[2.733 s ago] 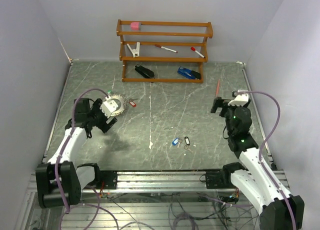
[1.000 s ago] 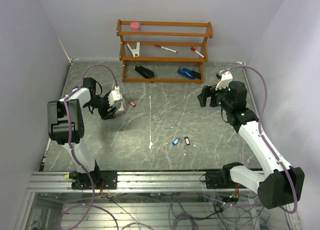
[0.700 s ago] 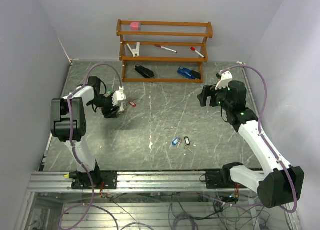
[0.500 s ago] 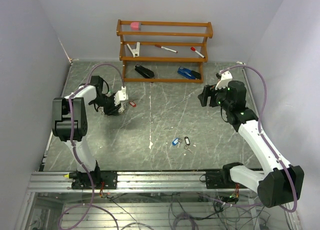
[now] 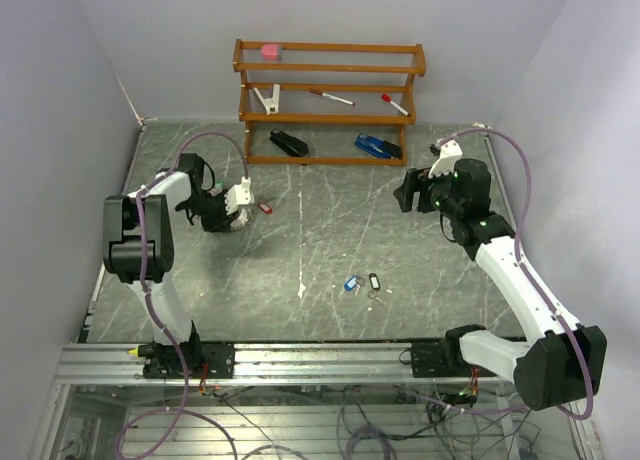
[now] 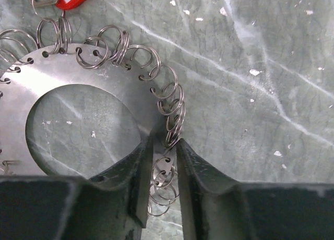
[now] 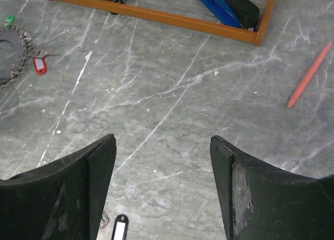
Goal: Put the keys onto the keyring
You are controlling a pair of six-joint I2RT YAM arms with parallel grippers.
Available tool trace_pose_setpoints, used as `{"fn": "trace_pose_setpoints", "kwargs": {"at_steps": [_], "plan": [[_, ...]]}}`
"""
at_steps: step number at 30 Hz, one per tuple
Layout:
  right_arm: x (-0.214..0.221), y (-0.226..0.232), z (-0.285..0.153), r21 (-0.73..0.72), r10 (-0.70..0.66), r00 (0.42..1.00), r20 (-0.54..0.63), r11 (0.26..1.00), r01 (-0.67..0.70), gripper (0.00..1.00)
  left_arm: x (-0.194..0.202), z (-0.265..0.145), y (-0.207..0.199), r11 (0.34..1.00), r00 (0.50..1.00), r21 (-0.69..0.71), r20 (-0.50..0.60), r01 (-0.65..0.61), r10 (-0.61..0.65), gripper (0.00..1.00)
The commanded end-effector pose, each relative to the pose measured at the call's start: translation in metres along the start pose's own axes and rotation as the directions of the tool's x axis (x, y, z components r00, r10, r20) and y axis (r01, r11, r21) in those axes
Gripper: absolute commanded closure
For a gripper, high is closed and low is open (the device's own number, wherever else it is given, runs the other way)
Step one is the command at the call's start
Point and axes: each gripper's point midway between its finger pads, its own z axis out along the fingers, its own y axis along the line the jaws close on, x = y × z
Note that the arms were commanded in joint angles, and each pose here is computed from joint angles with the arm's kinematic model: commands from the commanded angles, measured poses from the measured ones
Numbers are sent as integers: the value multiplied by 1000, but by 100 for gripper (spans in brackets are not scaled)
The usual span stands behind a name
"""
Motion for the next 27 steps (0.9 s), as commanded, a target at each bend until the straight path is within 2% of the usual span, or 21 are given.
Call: {"fn": "trace_pose_setpoints", "kwargs": {"at_steps": [1, 5, 8, 13, 14, 16, 18, 20, 23, 27], "plan": [[-16, 2, -5, -2, 0, 999, 37, 1000, 0, 28, -2, -5, 3, 1000, 1000, 8, 13, -6, 6, 72], [-15, 1, -6, 4, 0, 999, 34, 1000, 0, 29, -6, -11, 3, 1000, 1000, 14, 13, -6, 5, 91], [-20, -1, -10, 19, -20, 999, 46, 1000, 19, 35, -12, -25, 4, 1000, 1000, 4, 5, -7, 7, 93], [-45, 20, -26, -77, -88, 984, 156, 992, 101, 36, -56, -71, 2, 997, 994, -46, 88, -60, 64, 93], [-45, 30, -25, -133, -95, 983, 156, 984, 117, 31, -72, -85, 2, 995, 988, -71, 128, -76, 85, 93], [-42, 48, -20, -250, -82, 989, 123, 962, 110, 2, -96, -101, -2, 992, 976, -82, 186, -100, 114, 93], [-37, 71, -16, -395, -51, 996, 68, 916, 74, 0, -115, -111, -12, 991, 967, -63, 219, -122, 133, 93], [-49, 97, -20, -515, -32, 995, 92, 854, 75, 0, -133, -113, -25, 990, 961, -25, 237, -142, 144, 93], [-62, 124, -29, -589, -8, 980, 201, 798, 128, 0, -154, -113, -44, 987, 956, 36, 256, -158, 144, 93], [-65, 159, -36, -686, -8, 977, 213, 711, 155, 0, -173, -116, -64, 980, 953, 97, 268, -176, 145, 93]]}}
